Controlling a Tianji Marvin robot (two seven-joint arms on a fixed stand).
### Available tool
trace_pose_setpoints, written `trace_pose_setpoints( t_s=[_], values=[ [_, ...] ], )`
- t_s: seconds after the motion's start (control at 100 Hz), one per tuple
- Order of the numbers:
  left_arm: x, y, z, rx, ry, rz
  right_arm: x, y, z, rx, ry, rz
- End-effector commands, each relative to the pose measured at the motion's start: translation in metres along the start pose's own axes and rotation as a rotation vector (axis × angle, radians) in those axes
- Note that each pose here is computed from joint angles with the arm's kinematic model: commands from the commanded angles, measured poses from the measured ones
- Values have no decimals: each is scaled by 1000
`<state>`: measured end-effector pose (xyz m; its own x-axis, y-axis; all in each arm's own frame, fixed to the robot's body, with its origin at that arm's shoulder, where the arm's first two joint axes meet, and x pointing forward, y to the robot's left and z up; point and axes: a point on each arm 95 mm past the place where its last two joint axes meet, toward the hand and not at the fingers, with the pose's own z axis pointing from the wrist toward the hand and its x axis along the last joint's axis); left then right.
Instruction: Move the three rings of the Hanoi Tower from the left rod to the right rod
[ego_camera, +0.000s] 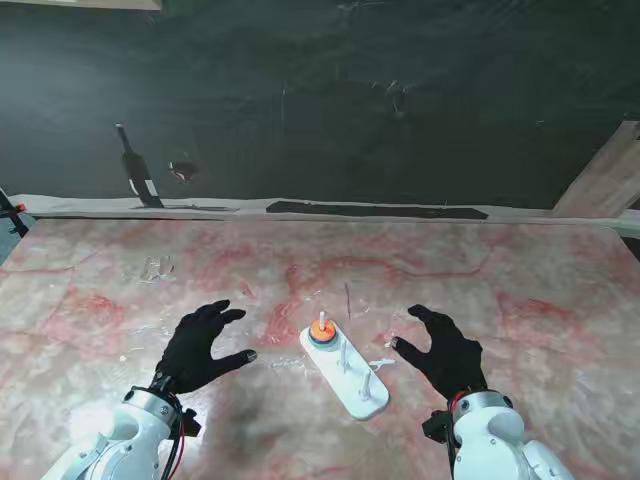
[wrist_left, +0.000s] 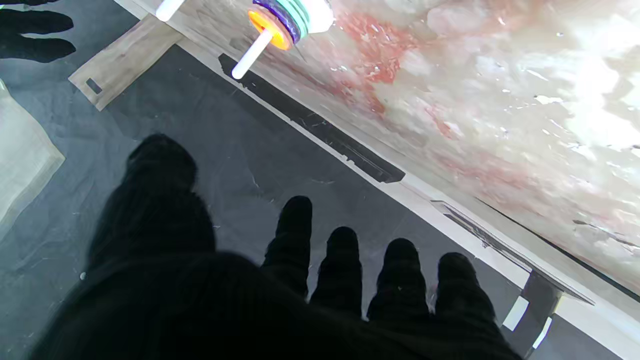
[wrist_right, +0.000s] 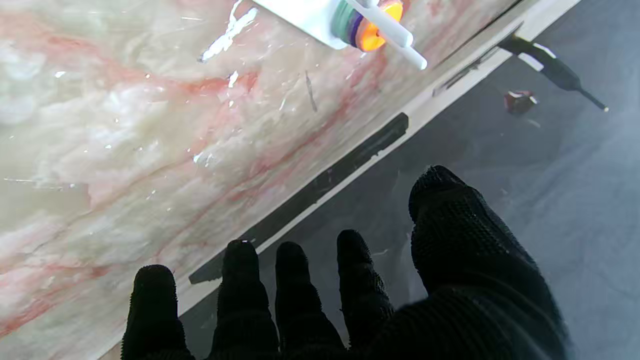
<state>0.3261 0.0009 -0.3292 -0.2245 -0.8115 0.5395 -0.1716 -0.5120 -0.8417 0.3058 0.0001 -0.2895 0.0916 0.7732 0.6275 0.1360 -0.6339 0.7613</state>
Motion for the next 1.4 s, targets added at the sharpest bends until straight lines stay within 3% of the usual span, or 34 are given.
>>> trace_pose_setpoints(
  t_s=[0.0, 0.33, 0.53, 0.66, 1.01, 1.16, 1.39],
  values=[
    [1, 1, -1, -6, 0, -4, 2, -2, -1, 3, 1, 2],
    [1, -1, -2, 4, 6, -20, 9, -6, 2, 43, 14, -35],
    [-1, 0, 2, -22, 8, -33, 17, -14, -7, 121, 22, -130],
    [-2, 1, 1, -28, -1, -37, 20, -18, -19, 177, 33, -256],
    [0, 0, -4, -22, -5, -48, -3, -35, -48, 305, -15, -396],
    [0, 1, -5, -23, -7, -47, -11, -46, -44, 400, -34, -464],
    [1, 1, -4, -32, -2, -48, -8, -66, -23, 394, -60, -525]
  ],
)
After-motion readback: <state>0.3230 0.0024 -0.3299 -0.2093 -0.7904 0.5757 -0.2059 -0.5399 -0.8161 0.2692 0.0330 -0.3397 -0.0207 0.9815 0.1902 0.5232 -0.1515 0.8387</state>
